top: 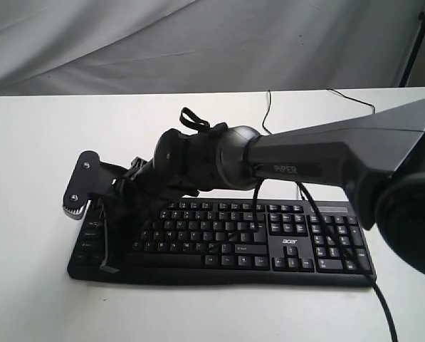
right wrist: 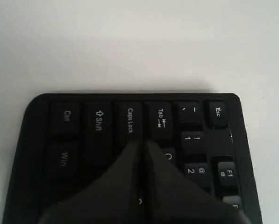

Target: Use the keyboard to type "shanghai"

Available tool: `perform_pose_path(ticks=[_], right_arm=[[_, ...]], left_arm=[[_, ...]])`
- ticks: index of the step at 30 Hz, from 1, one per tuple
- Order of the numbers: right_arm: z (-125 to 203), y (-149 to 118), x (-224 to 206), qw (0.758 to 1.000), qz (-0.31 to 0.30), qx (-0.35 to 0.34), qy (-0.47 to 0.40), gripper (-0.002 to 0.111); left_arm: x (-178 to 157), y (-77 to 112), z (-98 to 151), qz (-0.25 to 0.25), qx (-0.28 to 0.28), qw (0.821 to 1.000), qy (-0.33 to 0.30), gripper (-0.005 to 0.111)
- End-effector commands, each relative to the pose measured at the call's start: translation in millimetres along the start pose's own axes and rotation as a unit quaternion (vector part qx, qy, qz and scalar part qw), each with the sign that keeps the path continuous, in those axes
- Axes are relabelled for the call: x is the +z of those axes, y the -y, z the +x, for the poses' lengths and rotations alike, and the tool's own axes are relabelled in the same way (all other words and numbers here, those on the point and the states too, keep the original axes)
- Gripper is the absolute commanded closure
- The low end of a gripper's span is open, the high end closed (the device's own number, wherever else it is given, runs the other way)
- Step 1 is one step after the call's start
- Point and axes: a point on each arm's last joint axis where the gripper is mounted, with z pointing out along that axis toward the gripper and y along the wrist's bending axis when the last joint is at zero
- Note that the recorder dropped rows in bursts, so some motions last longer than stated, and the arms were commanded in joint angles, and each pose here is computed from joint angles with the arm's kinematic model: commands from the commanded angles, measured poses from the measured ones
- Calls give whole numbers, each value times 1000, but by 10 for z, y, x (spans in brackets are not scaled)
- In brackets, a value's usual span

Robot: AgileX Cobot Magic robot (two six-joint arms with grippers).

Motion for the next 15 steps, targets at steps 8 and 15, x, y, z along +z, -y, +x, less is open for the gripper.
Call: perform_pose_path(ticks=[8,15], right_arm=[[19,42,1,1000,2,-8,0,108],[20,41,1,1000,1,-11,0,108]], left_arm=[[6,4,15,2,-1,1000,-2,106],[6,4,15,2,-1,1000,-2,106]])
